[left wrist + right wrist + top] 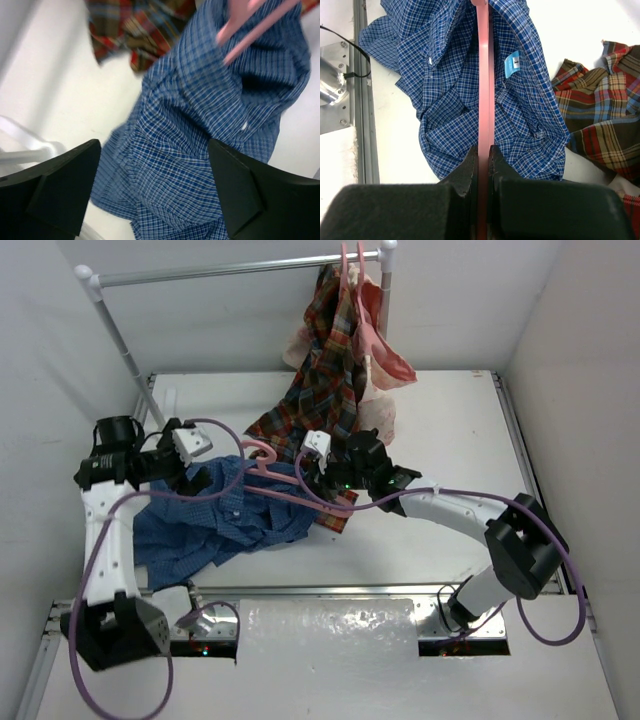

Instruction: Place the shirt on the hanger

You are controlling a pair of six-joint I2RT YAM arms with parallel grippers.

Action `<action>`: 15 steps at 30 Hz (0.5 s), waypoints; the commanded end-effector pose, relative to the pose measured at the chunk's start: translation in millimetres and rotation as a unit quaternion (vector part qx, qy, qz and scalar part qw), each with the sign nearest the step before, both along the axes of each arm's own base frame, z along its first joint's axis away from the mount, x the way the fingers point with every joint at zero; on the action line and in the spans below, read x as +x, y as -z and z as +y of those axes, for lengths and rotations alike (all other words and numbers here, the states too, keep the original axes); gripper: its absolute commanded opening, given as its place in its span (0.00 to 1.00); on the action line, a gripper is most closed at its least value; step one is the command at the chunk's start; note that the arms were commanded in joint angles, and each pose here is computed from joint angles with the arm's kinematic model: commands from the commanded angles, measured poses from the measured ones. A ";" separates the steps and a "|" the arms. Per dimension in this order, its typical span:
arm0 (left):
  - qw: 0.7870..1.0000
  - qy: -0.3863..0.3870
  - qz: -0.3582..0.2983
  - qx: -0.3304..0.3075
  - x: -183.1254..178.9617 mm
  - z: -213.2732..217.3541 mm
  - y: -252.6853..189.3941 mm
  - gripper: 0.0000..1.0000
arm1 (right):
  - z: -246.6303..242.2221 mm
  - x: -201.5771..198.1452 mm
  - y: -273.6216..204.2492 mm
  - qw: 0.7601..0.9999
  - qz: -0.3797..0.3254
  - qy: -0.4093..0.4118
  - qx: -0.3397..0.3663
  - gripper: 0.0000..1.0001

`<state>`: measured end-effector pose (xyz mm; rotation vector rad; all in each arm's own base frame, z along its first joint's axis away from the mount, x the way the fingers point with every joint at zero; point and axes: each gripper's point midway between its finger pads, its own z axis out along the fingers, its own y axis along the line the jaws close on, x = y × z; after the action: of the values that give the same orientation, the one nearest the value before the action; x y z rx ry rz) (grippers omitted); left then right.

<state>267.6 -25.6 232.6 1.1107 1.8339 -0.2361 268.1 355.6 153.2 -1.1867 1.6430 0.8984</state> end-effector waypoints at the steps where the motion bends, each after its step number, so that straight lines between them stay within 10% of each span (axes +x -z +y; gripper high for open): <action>1: 0.998 0.044 0.045 0.014 -5.4 5.0 31.8 0.88 | 8.8 4.8 -29.5 0.998 -0.037 -0.009 0.045 0.00; 8: 0.993 0.031 -0.098 0.058 18.1 0.1 17.0 1.00 | 10.2 2.6 -28.9 0.998 -0.035 -0.017 0.047 0.00; 15: 0.992 0.060 -0.056 0.092 36.4 -28.0 47.7 1.00 | 10.3 -1.5 -32.2 0.998 -0.035 -0.027 0.048 0.00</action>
<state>284.4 -53.7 191.8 1.3154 1.6985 -0.1202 264.5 357.2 154.1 -1.1958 1.6316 0.9229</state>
